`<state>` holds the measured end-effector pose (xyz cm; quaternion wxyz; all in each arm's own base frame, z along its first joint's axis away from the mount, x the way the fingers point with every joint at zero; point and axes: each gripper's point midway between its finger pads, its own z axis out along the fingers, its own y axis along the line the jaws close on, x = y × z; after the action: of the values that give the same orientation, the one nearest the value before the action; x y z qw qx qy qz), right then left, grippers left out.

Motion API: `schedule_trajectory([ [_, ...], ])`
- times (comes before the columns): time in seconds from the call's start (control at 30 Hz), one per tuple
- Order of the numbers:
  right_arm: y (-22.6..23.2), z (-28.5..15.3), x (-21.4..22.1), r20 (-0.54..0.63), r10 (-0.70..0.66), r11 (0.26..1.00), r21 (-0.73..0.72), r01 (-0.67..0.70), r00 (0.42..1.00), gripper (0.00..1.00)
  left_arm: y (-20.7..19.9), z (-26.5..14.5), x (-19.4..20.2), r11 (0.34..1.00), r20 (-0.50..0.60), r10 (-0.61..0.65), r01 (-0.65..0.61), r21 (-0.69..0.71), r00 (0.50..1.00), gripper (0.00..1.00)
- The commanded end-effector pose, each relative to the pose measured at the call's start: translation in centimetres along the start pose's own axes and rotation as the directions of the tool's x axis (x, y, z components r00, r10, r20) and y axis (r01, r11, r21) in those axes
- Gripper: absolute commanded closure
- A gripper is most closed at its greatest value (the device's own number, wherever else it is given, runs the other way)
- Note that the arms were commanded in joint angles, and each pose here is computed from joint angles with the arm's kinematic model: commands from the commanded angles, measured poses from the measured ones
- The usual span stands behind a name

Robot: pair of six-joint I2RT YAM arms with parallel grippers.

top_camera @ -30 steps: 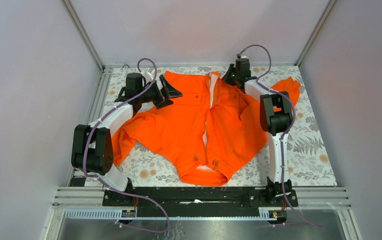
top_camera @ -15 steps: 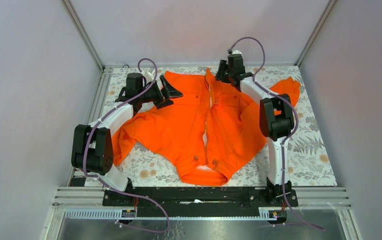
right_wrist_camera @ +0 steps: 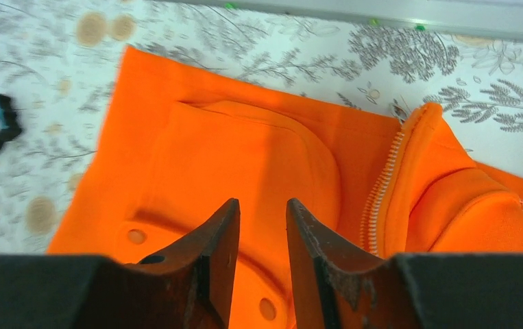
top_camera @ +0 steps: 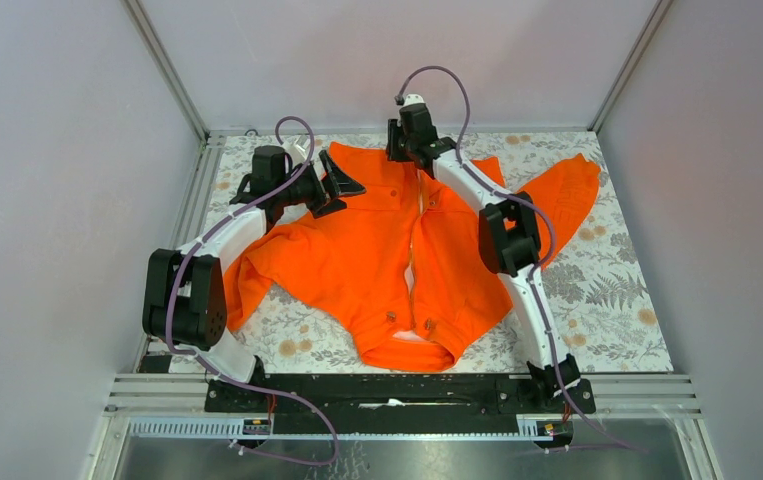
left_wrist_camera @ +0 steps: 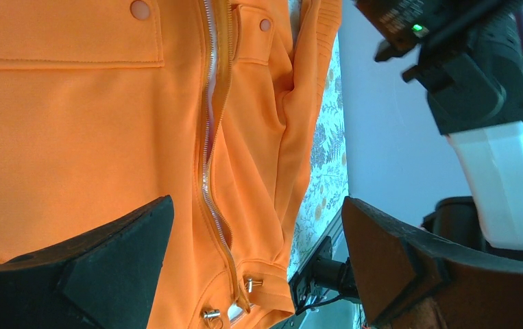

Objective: Zip up the jacket

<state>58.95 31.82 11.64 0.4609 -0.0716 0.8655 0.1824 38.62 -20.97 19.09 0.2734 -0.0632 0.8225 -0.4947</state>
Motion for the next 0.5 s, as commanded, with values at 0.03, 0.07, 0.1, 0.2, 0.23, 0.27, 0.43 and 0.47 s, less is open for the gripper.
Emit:
schedule_trajectory([
  [0.03, -3.3, 1.5, 1.7, -0.084, -0.029, 0.987, 0.155, 0.042, 0.996, 0.65, -2.2, -0.3, -1.4, 0.995, 0.034, 0.077, -0.079, 0.054, 0.996, 0.01],
  [0.07, -3.7, 1.5, 1.8, -0.09, -0.03, 0.983, 0.176, 0.046, 0.995, 0.65, -2.3, -0.3, -1.4, 0.995, 0.035, 0.079, -0.081, 0.054, 0.996, 0.01],
  [0.1, -3.8, 1.4, 1.7, -0.091, -0.034, 0.982, 0.183, 0.05, 0.995, 0.65, -2.4, -0.3, -1.4, 0.995, 0.036, 0.082, -0.084, 0.056, 0.996, 0.01],
  [0.2, -5.0, 0.9, 1.8, -0.086, -0.038, 0.966, 0.25, 0.059, 0.996, 0.67, -2.4, -0.3, -1.4, 0.995, 0.035, 0.081, -0.083, 0.056, 0.996, 0.01],
  [0.23, -5.7, 0.6, 1.7, -0.081, -0.046, 0.955, 0.288, 0.067, 0.996, 0.67, -2.4, -0.3, -1.4, 0.995, 0.034, 0.082, -0.083, 0.056, 0.996, 0.01],
  [0.27, -5.9, 0.5, 1.7, -0.085, -0.054, 0.95, 0.302, 0.077, 0.995, 0.67, -2.4, -0.3, -1.3, 0.995, 0.034, 0.083, -0.085, 0.056, 0.996, 0.01],
  [0.43, -7.0, 0.4, 2.4, -0.103, -0.08, 0.933, 0.344, 0.111, 0.991, 0.65, -2.5, -0.1, -1.1, 0.995, 0.027, 0.084, -0.086, 0.058, 0.996, 0.01],
  [0.47, -7.2, 0.5, 2.4, -0.103, -0.082, 0.929, 0.351, 0.113, 0.991, 0.62, -2.5, -0.1, -1.1, 0.995, 0.028, 0.085, -0.086, 0.059, 0.996, 0.01],
])
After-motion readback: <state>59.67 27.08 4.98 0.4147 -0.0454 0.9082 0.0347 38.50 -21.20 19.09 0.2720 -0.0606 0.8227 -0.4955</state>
